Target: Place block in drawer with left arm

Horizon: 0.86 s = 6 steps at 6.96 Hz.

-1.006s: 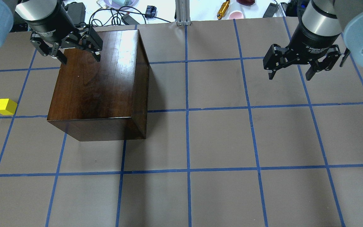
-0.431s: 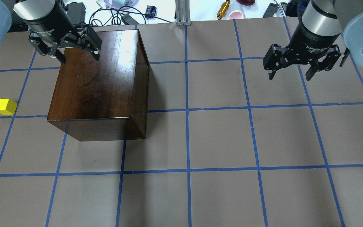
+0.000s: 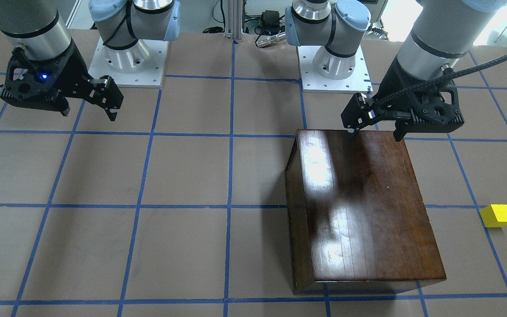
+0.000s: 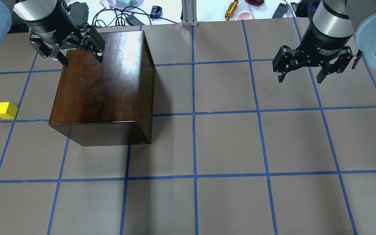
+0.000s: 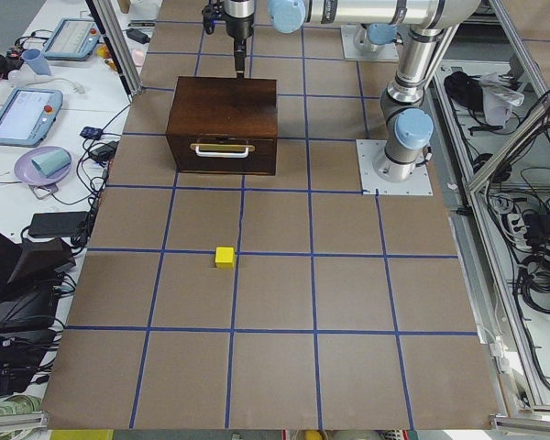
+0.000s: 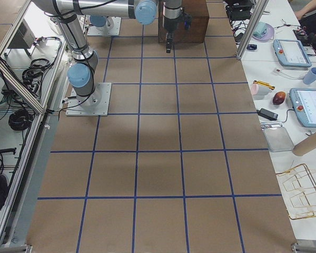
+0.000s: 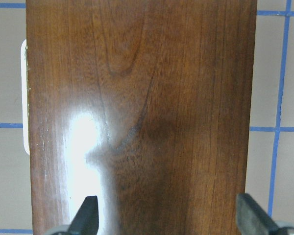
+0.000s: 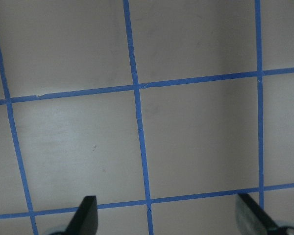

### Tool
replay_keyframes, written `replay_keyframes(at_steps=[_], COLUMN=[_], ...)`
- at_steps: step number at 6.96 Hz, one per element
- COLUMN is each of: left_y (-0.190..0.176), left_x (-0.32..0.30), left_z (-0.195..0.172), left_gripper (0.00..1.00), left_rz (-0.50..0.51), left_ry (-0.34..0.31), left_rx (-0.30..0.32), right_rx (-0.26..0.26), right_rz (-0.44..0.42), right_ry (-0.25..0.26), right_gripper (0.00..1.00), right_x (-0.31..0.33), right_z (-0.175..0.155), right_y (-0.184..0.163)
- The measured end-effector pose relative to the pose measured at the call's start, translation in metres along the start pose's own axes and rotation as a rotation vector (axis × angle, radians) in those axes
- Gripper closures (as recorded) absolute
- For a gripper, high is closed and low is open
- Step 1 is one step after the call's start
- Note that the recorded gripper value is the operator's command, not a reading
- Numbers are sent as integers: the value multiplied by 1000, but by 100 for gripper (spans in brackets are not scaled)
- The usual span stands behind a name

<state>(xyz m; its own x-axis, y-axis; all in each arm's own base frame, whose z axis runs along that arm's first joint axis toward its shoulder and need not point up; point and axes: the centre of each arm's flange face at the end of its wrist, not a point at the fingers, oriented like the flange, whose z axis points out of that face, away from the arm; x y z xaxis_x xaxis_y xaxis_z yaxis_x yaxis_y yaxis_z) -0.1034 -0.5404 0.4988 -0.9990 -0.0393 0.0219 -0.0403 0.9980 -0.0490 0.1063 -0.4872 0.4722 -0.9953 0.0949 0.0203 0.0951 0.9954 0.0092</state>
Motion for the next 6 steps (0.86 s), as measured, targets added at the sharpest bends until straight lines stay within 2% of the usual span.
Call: replay_keyframes(at_steps=[3,6], left_y=[-3,-21], left_x=[-7,-53], left_z=[-3,14], left_gripper=[0,0], left_rz=[-10,24], left_ry=[1,0], left_rx=[6,-7], right_rx=[0,0], right_rz=[0,0], right_ry=[0,0], right_gripper=[0,0], right_x=[0,0], right_z=[0,0], right_y=[0,0])
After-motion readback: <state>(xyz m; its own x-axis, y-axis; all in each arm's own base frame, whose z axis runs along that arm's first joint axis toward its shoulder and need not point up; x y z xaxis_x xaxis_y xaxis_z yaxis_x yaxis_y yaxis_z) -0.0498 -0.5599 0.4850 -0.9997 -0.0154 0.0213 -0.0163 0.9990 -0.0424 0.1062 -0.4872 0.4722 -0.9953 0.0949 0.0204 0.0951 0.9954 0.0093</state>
